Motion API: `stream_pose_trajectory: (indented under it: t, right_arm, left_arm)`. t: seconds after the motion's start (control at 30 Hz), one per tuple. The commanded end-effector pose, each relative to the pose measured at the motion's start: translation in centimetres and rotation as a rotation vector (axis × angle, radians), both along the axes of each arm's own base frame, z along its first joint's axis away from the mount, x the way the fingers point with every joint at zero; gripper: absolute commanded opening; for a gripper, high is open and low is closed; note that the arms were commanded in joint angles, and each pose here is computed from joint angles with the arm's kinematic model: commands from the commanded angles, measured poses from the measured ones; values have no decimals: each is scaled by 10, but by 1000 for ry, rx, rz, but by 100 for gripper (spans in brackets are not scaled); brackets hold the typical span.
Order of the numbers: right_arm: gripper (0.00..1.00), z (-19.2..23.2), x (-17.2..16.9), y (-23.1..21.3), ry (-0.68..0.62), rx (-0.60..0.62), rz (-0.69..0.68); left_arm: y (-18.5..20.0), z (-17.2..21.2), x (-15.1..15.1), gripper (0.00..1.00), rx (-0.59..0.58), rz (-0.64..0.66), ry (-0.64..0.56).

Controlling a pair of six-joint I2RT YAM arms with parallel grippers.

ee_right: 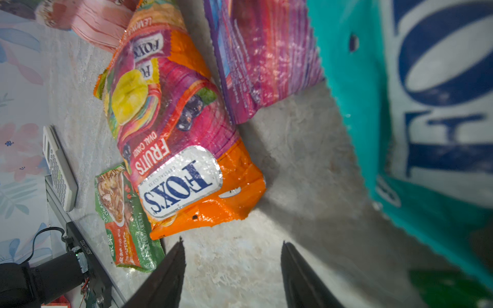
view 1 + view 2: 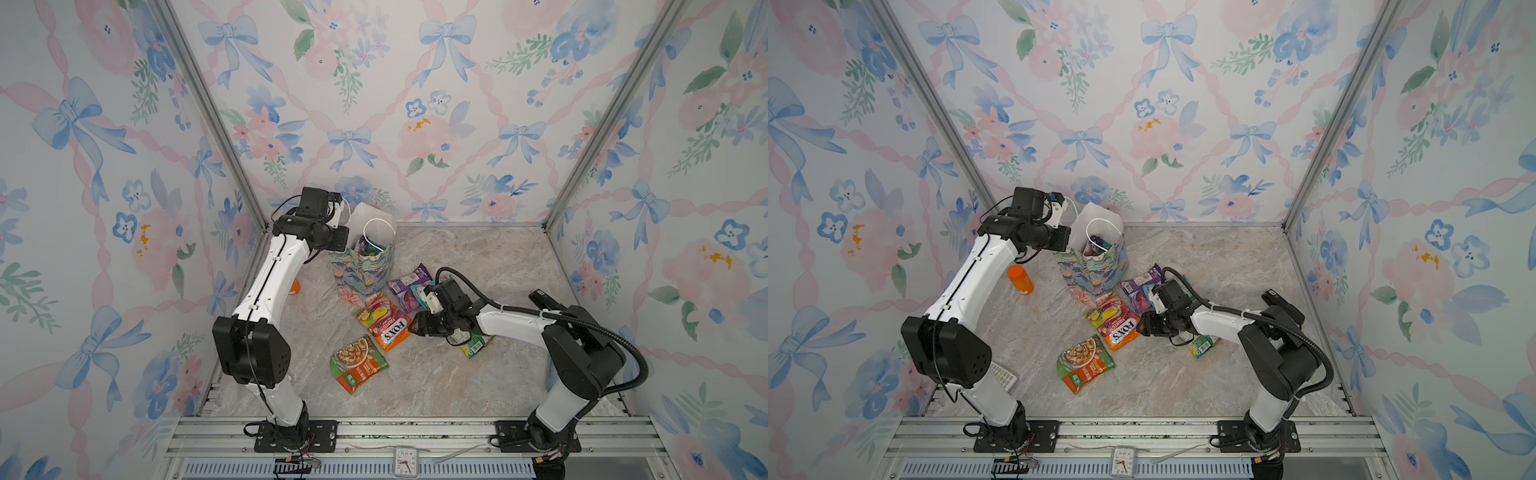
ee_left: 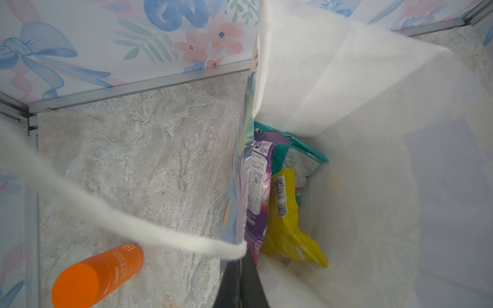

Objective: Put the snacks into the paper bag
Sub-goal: 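Move the right gripper down to the orange Fox's Fruits packet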

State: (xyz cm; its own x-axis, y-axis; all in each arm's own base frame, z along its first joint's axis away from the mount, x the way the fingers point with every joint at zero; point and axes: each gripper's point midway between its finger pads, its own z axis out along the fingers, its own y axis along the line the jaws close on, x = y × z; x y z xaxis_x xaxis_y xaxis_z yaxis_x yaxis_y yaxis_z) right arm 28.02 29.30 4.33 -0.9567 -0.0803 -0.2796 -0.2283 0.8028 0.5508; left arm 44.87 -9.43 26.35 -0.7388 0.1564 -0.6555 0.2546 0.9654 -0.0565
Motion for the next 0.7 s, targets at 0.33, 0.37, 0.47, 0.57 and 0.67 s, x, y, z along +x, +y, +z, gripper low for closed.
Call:
stream_pose_trajectory:
  t: [0.33, 0.37, 0.47, 0.57, 0.67]
  right_arm:
    - [59, 0, 34, 10, -61, 6, 68]
    - [59, 0, 37, 11, -66, 7, 69]
    - [59, 0, 41, 18, -70, 18, 89]
    - [55, 1, 41, 24, -71, 39, 114]
    - [54, 0, 33, 27, -64, 44, 146]
  left_arm:
    - [5, -4, -10, 0, 5, 12, 31]
    - [5, -4, -10, 0, 7, 12, 30]
    - [5, -4, -10, 0, 8, 13, 29]
    - [5, -4, -10, 0, 8, 13, 30]
    - [6, -5, -11, 0, 17, 16, 31]
